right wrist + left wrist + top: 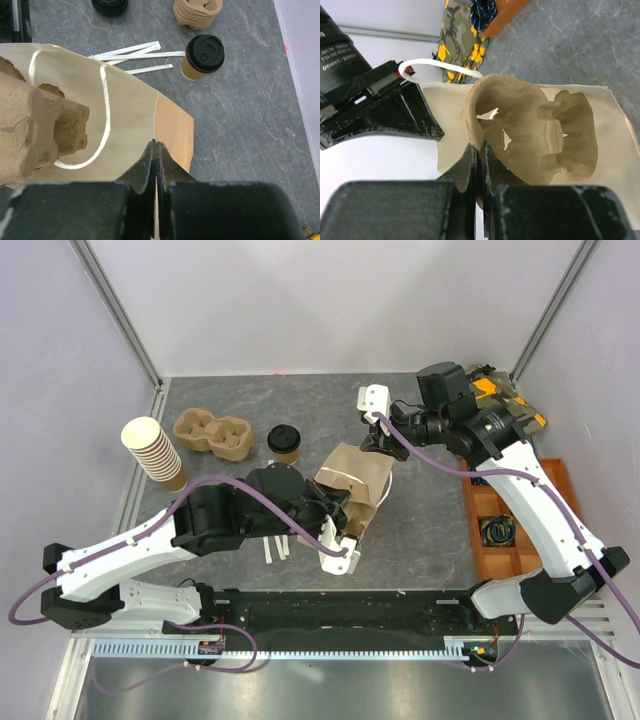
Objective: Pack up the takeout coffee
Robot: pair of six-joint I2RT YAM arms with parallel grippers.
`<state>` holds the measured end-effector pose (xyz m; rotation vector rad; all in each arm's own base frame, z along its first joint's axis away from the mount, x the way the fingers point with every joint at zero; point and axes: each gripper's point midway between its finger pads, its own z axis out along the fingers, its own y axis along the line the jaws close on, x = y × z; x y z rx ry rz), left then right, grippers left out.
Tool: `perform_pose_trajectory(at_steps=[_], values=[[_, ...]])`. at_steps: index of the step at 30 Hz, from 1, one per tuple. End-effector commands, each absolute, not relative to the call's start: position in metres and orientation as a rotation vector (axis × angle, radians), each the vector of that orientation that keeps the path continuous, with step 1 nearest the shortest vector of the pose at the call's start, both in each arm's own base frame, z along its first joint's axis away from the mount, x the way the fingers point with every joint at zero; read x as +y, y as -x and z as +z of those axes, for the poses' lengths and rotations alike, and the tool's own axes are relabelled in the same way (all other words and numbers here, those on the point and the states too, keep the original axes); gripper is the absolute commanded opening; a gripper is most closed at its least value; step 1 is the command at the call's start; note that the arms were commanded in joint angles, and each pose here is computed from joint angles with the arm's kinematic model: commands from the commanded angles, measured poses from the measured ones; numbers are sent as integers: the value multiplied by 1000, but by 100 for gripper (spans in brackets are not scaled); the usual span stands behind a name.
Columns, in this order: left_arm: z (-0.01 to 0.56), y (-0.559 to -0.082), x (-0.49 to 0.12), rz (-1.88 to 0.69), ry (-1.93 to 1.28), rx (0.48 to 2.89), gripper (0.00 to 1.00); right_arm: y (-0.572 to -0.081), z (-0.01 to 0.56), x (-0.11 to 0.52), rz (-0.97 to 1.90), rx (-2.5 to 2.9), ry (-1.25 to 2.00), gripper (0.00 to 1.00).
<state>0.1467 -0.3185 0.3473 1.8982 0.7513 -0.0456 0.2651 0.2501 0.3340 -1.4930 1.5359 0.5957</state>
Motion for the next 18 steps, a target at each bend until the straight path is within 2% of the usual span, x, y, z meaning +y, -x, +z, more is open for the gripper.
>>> perform_pose_trajectory(at_steps=[1, 18], values=[[368, -136, -326, -109, -1866, 711, 2, -276, 339, 256, 571, 1541, 1458, 0], [372, -100, -348, 59, -2064, 293, 2, -285, 320, 263, 485, 1693, 1425, 0]])
